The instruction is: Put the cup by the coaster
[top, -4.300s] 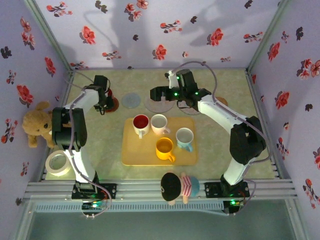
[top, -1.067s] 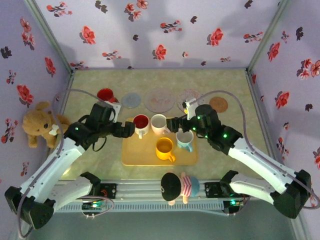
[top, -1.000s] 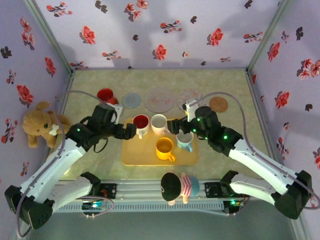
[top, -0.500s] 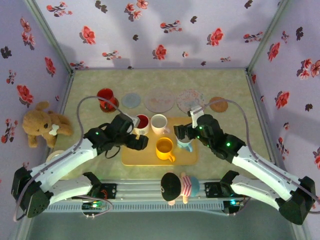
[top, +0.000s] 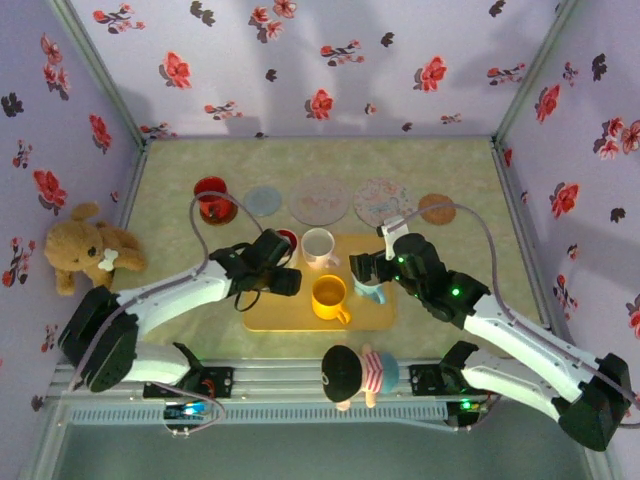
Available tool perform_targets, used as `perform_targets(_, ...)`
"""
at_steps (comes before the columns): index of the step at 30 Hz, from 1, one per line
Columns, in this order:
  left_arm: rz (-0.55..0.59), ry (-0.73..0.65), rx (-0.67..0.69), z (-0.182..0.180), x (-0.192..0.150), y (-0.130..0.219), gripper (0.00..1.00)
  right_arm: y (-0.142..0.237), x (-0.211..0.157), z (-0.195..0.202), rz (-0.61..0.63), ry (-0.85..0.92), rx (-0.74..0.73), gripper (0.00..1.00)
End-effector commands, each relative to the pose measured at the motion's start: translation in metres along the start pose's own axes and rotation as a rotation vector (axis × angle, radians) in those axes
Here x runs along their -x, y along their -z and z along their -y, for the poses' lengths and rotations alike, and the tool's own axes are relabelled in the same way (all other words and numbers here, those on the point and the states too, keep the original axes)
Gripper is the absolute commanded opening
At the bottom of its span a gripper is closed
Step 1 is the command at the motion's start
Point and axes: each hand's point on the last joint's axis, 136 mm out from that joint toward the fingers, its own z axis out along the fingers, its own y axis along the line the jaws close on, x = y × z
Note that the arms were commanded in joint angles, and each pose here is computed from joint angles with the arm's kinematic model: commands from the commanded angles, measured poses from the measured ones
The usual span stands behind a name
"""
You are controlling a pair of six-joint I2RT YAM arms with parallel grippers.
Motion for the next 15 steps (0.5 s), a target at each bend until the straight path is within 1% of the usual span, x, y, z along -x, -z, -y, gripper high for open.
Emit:
perform_targets(1, 0.047, 0.047, 0.013, 0.004, 0.023, -0.001, 0.72, -0.001, 0.005, -0.003, 0.031, -0.005, 0.008, 1.0)
perform_targets(6, 0.028, 0.072, 0.048, 0.0, 0.028, -0.01, 0.64, -0.005, 0.005, -0.003, 0.03, 0.004, 0.004, 0.99)
perform_targets(10, 0.012, 0.069, 0.083, -0.004, 0.029, -0.016, 0.6, -0.008, 0.003, -0.003, 0.027, 0.007, -0.002, 0.99)
perform_targets(15, 0.018, 0.077, 0.089, -0.006, 0.031, -0.02, 0.54, -0.013, 0.0, -0.002, 0.02, 0.003, -0.007, 0.99)
